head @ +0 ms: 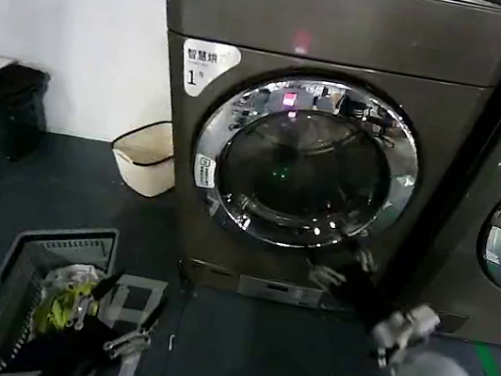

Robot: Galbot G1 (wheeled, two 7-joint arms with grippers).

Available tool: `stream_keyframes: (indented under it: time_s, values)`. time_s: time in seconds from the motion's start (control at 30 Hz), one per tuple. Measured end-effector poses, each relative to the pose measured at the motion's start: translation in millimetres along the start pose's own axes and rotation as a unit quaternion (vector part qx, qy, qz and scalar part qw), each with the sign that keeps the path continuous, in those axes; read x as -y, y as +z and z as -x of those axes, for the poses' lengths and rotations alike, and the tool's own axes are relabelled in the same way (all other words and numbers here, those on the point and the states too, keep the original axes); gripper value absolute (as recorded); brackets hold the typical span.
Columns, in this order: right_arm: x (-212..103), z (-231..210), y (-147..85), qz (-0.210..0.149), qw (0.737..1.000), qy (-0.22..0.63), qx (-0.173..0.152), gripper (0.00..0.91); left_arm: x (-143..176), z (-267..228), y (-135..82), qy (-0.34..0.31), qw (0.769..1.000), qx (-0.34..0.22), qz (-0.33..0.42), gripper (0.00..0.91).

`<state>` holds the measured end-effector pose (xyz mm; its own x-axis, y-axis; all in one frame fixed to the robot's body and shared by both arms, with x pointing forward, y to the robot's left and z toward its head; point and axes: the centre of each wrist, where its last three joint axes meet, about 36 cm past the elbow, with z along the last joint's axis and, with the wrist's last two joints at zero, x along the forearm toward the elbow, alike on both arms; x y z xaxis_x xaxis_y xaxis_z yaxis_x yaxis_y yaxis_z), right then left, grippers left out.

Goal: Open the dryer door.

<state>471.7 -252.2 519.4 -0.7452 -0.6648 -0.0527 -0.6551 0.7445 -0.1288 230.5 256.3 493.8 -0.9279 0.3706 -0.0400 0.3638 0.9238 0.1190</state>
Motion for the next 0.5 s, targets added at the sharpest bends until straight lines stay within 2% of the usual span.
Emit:
stream_keyframes:
  time_s: [0.2,0.4,0.5]
  values:
    - [2,56,7,-0.002,0.999,-0.045,0.008,0.907,2,-4,-2,-0.004,1.000,-0.003,0.000,0.907]
    - [20,103,4,-0.012,0.997,-0.070,0.036,0.907,5,-7,-7,-0.007,1.000,-0.002,0.000,0.907]
    - [31,119,3,-0.008,0.995,-0.089,0.036,0.907,6,-10,-10,-0.008,1.000,-0.001,0.000,0.907]
